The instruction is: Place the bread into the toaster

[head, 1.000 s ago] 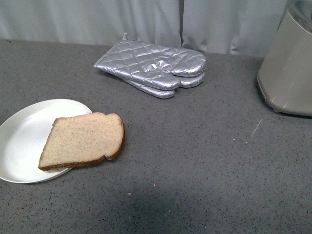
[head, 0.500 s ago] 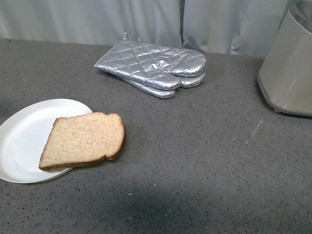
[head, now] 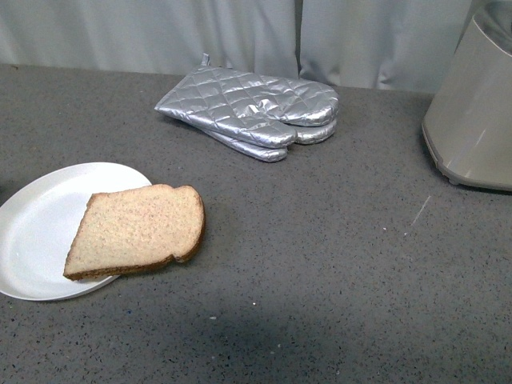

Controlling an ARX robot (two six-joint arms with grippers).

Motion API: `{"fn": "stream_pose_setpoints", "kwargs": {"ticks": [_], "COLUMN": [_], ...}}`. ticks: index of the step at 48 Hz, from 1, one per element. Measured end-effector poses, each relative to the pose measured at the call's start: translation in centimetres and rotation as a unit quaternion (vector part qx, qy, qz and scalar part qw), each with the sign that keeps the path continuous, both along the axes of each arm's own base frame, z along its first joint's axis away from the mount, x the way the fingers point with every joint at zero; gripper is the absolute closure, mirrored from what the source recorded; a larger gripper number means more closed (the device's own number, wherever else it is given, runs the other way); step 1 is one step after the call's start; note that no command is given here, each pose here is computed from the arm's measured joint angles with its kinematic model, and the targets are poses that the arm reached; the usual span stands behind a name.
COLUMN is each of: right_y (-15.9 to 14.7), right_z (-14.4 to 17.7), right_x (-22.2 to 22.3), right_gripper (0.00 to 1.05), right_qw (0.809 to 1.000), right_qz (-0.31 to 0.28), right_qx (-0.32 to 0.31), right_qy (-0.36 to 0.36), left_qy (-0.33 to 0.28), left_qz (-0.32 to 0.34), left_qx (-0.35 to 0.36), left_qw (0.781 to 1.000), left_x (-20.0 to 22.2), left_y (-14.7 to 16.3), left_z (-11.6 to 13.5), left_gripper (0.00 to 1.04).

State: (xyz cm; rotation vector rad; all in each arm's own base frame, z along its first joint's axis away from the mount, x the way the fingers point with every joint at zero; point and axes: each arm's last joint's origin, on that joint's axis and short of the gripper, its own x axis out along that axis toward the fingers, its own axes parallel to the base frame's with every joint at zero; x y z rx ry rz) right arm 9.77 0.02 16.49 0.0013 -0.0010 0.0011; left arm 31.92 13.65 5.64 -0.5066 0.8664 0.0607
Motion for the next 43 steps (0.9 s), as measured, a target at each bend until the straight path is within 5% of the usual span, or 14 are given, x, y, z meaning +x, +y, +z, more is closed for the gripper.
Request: {"fn": "stream_pose_setpoints", "kwargs": {"ticks": [21,43], "right_y": [0.0,0.0], "right_z": [0.0,0.0], "right_x": [0.0,0.0], "right_gripper": [0.09,0.09], "right_qw": [1.0,1.0], "right_qz": [0.0,0.0], "right_qx": [0.0,0.0], "right_qy": [0.0,0.0], "left_qy": [0.007,0.043], "left_qz": [-0.12,-0.15], "left_qx": [-0.03,-0.042], "left_qw": [0.992,0.987], "left_x": [-0.8,-2.4], "left_y": [-5.3,-7.6], "left_z": [-0.2,-1.0], "left_gripper": [0.07,0.77]}}
